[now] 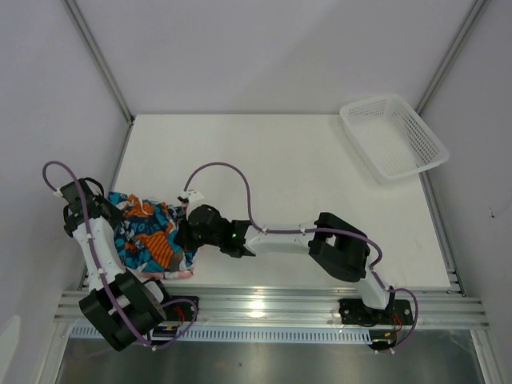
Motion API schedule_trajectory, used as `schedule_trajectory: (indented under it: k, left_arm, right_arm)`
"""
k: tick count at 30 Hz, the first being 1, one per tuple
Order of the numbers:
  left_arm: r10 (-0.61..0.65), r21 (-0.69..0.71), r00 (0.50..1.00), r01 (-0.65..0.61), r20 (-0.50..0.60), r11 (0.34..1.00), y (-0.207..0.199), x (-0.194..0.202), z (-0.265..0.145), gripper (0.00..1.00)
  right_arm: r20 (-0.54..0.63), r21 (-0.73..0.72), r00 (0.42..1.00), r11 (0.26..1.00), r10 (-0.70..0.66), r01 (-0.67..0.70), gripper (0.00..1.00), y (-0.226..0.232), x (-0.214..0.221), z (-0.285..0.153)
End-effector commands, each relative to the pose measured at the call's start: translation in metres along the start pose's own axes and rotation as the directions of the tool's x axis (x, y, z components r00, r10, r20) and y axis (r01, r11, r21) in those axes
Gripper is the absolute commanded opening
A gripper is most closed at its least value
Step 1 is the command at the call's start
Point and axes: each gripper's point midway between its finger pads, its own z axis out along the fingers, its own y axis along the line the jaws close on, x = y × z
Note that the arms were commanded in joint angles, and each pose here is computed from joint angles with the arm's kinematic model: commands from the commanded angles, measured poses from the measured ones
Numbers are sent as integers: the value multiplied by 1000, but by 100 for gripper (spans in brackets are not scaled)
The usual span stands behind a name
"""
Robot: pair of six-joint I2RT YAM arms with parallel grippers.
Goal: Fold and stack the shorts
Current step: Neatly place the folded shorts to the corner
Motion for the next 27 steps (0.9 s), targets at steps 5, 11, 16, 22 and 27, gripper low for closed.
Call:
schedule_trajectory:
  k: [5,11,16,22,27]
  left_arm:
    - [2,40,994,-7,112,999,-11,-39,-13,5]
    - [13,54,996,-17,89,998,-14,-37,-7,3]
    - [25,24,997,-27,70,999,-7,-33,0,4]
    - [24,4,999,-24,31,1000,-4,-29,11,11]
    - [26,-16,999,-26,43,1000,-1,-34,10,46]
  right_arm:
    - [157,-8,986,998,-64,66,0,40,-54,-28]
    - [182,-4,980,997,-79,81,0,54,-60,-39]
    - [176,-11,982,998,-60,63,0,62,-59,-45]
    - [162,24,986,999,-27,24,0,44,-40,-38]
    - [140,74,990,997,-11,0,10,24,-21,-23]
